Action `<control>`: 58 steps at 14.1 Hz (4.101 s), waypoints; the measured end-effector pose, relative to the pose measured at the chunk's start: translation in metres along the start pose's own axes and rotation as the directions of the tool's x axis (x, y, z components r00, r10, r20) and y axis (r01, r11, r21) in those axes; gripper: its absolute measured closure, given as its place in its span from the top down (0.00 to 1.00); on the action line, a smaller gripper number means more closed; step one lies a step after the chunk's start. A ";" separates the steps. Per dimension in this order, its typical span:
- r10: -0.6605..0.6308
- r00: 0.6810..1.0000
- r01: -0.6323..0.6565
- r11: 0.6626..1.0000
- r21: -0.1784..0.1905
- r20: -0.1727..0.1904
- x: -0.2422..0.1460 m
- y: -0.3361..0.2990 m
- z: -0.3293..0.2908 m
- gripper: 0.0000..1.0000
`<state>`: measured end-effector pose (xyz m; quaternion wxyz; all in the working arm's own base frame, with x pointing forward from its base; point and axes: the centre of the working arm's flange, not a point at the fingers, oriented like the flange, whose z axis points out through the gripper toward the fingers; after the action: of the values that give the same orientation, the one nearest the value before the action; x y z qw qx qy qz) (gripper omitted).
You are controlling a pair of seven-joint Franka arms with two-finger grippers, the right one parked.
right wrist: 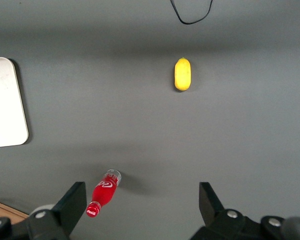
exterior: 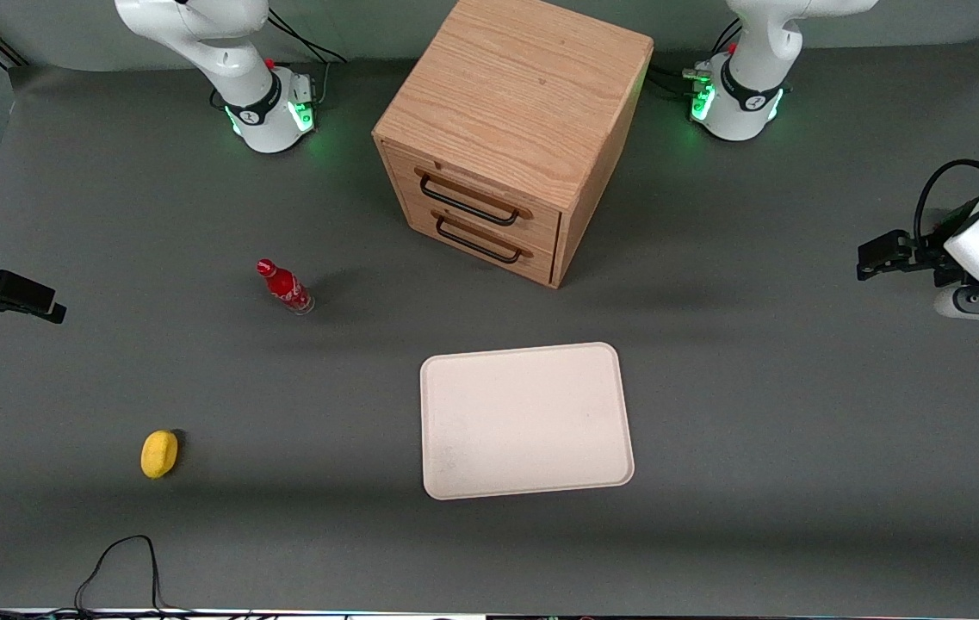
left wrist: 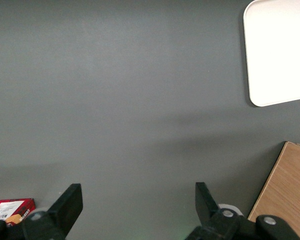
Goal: Place red cookie box on tray
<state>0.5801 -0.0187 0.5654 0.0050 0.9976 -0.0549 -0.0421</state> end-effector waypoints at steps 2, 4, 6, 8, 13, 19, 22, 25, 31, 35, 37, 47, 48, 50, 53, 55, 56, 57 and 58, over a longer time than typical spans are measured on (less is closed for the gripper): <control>0.000 1.000 0.000 1.000 0.000 0.005 -0.001 0.000 0.000 1.00; -0.003 1.000 0.003 1.000 0.000 0.011 -0.001 -0.002 0.001 1.00; -0.016 1.000 0.016 1.000 0.002 0.013 -0.002 -0.009 0.001 1.00; -0.071 0.997 0.071 0.997 0.005 0.015 -0.006 -0.042 0.001 1.00; -0.083 0.996 0.082 0.996 0.021 0.018 -0.055 -0.205 0.002 1.00; -0.076 0.997 0.076 0.997 -0.006 0.016 -0.185 -0.405 0.032 1.00; -0.180 0.983 0.181 0.983 -0.028 0.027 -0.247 -0.455 0.043 1.00; -0.260 0.964 0.263 0.963 -0.056 0.048 -0.289 -0.475 0.047 1.00; -0.678 0.726 0.686 0.725 -0.057 0.116 -0.331 -0.483 0.045 1.00; -0.927 0.357 0.933 0.359 -0.007 0.114 -0.326 -0.477 0.036 1.00; -0.976 0.196 0.980 0.198 0.008 0.099 -0.322 -0.476 0.033 1.00; -1.000 -0.008 1.000 -0.008 -0.029 0.005 -0.314 -0.471 0.147 1.00; -1.000 -0.005 0.999 -0.004 -0.036 -0.006 -0.312 -0.469 0.169 1.00; -1.000 0.001 0.999 0.002 -0.047 -0.026 -0.305 -0.469 0.217 1.00; -0.999 0.005 0.998 0.008 -0.059 -0.051 -0.295 -0.477 0.281 1.00; -0.998 0.008 0.998 0.013 -0.066 -0.064 -0.290 -0.481 0.314 1.00; -0.998 0.011 0.998 0.015 -0.065 -0.063 -0.287 -0.481 0.326 1.00; -0.998 0.014 0.998 0.018 -0.064 -0.060 -0.286 -0.480 0.335 1.00; -0.998 0.015 0.998 0.019 -0.063 -0.059 -0.284 -0.480 0.340 1.00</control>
<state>0.3220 0.4880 0.2431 -0.0214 0.7510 0.6599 0.0094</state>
